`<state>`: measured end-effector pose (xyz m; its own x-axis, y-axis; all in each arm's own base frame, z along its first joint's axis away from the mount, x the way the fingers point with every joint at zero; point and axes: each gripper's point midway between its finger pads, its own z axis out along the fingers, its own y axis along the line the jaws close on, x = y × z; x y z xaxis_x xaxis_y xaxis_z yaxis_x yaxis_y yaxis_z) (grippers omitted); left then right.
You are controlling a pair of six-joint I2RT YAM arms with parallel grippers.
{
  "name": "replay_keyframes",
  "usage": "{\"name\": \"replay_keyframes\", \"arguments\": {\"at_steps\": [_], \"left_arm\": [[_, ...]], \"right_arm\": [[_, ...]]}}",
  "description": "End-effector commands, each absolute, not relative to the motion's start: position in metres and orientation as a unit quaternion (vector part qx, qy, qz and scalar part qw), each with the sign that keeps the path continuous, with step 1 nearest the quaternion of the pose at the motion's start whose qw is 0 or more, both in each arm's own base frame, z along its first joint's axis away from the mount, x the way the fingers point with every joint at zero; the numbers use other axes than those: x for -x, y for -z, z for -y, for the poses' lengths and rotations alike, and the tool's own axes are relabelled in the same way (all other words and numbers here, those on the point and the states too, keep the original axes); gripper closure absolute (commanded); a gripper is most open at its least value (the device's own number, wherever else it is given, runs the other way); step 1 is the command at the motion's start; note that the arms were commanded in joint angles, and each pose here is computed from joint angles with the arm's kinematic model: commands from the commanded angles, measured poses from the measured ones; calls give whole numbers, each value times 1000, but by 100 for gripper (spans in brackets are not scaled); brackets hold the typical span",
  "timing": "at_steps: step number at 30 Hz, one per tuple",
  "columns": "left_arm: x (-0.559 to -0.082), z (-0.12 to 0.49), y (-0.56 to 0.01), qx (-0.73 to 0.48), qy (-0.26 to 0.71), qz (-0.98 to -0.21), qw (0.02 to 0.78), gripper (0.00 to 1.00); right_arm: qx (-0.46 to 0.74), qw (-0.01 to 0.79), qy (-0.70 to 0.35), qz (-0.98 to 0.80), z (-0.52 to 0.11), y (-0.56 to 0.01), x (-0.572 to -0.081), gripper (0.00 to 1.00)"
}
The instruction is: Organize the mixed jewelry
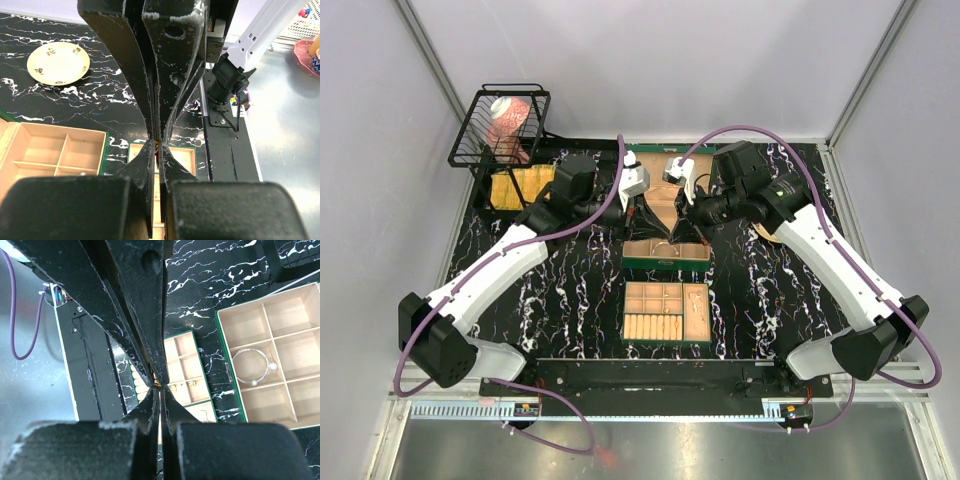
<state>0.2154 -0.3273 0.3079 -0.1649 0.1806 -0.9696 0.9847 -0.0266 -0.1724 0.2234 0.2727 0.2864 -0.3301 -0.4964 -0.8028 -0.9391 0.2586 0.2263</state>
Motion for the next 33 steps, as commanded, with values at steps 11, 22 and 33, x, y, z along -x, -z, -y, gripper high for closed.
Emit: {"name": "replay_keyframes", "arguments": {"at_steps": [11, 22, 33], "left_arm": [[-219, 320, -320, -510, 478, -556, 451, 100], [-204, 296, -276, -527, 461, -577, 419, 100], [-169, 284, -214, -580, 461, -567, 359, 100]], "right_arm": [[500, 354, -331, -717, -266, -304, -225, 70], [479, 389, -264, -741, -244, -294, -243, 66], [419, 416, -227, -774, -216, -289, -276, 68]]}}
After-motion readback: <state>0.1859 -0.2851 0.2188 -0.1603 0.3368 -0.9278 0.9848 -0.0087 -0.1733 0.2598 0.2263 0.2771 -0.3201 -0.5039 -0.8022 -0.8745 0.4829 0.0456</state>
